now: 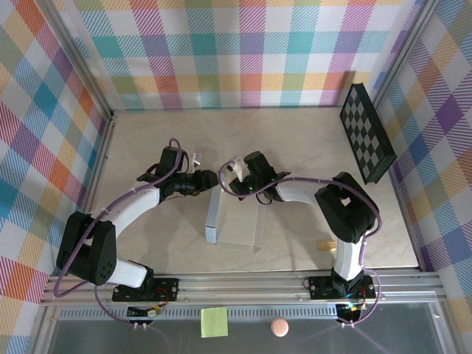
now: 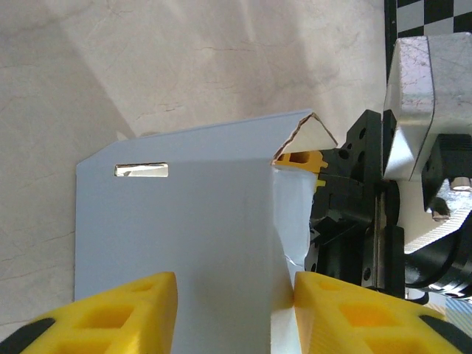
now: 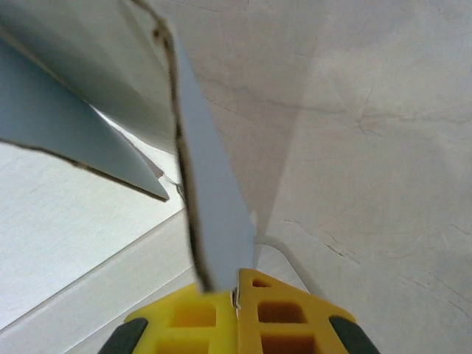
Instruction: Fold the paper box
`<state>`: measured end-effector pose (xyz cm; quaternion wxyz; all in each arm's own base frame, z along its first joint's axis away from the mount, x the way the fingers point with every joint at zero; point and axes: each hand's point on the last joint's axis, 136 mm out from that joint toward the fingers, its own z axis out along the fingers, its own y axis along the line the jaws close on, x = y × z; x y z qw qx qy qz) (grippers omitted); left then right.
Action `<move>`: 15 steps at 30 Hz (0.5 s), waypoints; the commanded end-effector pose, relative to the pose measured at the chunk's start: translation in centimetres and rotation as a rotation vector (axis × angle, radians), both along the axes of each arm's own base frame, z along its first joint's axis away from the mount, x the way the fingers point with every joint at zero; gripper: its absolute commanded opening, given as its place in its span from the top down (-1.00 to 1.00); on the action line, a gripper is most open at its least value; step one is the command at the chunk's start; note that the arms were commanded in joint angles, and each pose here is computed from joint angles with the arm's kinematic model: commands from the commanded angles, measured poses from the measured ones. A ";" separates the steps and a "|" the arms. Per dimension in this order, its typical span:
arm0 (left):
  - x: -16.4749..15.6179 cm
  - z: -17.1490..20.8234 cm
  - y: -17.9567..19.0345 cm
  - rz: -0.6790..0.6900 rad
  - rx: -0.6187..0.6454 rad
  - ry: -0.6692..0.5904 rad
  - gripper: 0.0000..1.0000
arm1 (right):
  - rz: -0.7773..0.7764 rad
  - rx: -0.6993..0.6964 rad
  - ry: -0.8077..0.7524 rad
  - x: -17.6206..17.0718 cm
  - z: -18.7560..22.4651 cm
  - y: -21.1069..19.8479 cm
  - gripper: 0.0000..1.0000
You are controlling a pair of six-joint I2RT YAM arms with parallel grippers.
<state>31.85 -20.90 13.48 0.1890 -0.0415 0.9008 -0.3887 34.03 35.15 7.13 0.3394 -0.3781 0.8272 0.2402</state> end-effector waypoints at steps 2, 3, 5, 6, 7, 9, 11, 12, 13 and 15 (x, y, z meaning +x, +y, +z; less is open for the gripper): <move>-0.7 -2.4 0.8 0.035 0.048 0.055 0.13 | -0.010 0.028 -0.043 -0.5 2.6 0.5 1.00; -0.7 -2.5 0.9 0.041 0.048 0.057 0.14 | -0.015 0.021 -0.045 -0.8 2.8 0.4 1.00; -0.7 -2.6 0.9 0.048 0.043 0.056 0.15 | -0.040 0.016 -0.039 -1.2 3.1 0.2 1.00; -0.7 -2.6 0.9 0.052 0.040 0.057 0.16 | -0.060 0.014 -0.033 -1.4 3.1 0.1 1.00; -0.6 -2.6 0.9 0.052 0.037 0.055 0.18 | -0.081 0.015 -0.025 -1.6 3.0 -0.1 1.00; -0.7 -2.6 0.7 0.046 0.028 0.058 0.18 | -0.108 0.026 -0.011 -2.0 3.0 -0.1 1.00; -0.8 -2.8 0.7 0.045 0.026 0.066 0.19 | -0.115 0.031 -0.006 -2.6 3.0 0.2 1.00; -0.8 -2.8 0.7 0.046 0.026 0.067 0.19 | -0.112 0.030 -0.003 -3.0 2.8 0.4 1.00; -0.9 -2.9 0.7 0.046 0.026 0.069 0.19 | -0.111 0.032 -0.001 -3.3 2.8 0.7 1.00; -1.0 -2.9 0.7 0.047 0.023 0.069 0.19 | -0.110 0.039 0.002 -3.7 2.6 1.2 1.00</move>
